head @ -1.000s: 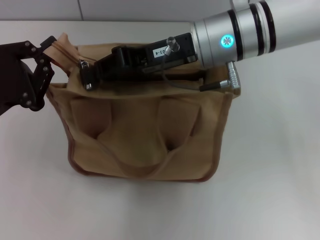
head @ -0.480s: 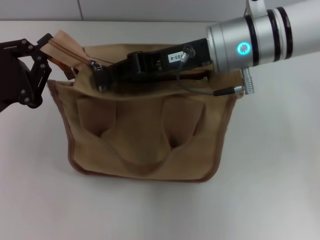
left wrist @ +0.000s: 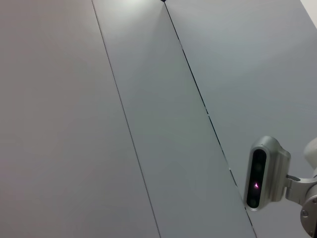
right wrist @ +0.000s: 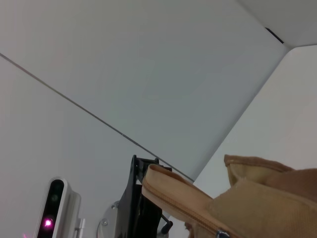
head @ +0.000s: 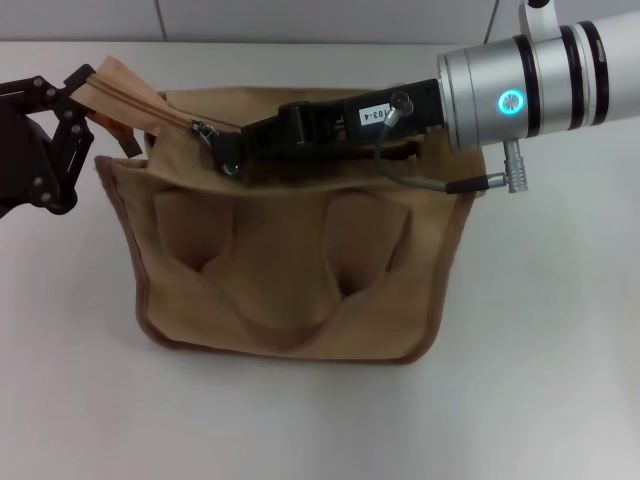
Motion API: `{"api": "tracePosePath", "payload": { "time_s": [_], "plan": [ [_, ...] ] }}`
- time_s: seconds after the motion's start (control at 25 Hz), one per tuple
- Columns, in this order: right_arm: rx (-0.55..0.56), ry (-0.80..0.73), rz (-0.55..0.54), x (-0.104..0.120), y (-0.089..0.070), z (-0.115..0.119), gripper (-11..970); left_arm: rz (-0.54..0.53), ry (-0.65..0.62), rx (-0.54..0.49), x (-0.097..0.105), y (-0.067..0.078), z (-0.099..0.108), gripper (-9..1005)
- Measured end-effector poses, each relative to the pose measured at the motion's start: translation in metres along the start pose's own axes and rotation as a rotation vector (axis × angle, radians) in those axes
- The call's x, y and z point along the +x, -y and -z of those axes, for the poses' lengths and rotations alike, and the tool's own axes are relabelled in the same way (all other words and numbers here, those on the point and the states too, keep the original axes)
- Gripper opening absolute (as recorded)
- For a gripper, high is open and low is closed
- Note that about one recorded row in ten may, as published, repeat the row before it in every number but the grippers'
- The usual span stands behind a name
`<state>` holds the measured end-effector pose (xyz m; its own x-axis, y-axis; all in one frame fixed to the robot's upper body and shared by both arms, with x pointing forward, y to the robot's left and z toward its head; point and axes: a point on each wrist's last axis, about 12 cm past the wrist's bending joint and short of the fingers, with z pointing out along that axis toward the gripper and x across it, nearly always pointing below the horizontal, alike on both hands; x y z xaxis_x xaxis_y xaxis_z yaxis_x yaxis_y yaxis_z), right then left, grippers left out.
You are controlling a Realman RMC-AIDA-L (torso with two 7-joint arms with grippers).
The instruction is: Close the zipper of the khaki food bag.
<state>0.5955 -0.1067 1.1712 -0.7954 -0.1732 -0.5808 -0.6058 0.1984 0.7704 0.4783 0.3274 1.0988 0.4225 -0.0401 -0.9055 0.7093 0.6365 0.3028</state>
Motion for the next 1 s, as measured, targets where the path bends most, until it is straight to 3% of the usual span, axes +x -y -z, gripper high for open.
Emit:
{"api": "tracePosePath", "payload": {
  "time_s": [0.6, 1.0],
  "plan": [
    [0.006, 0.011, 0.006, 0.004, 0.001, 0.007, 2, -0.005, -0.009, -0.023, 0.001, -0.002, 0.001, 81],
    [0.038, 0.023, 0.078, 0.009, 0.001, 0.022, 2, -0.01, -0.008, -0.045, 0.0, -0.006, 0.002, 85]
  ]
}}
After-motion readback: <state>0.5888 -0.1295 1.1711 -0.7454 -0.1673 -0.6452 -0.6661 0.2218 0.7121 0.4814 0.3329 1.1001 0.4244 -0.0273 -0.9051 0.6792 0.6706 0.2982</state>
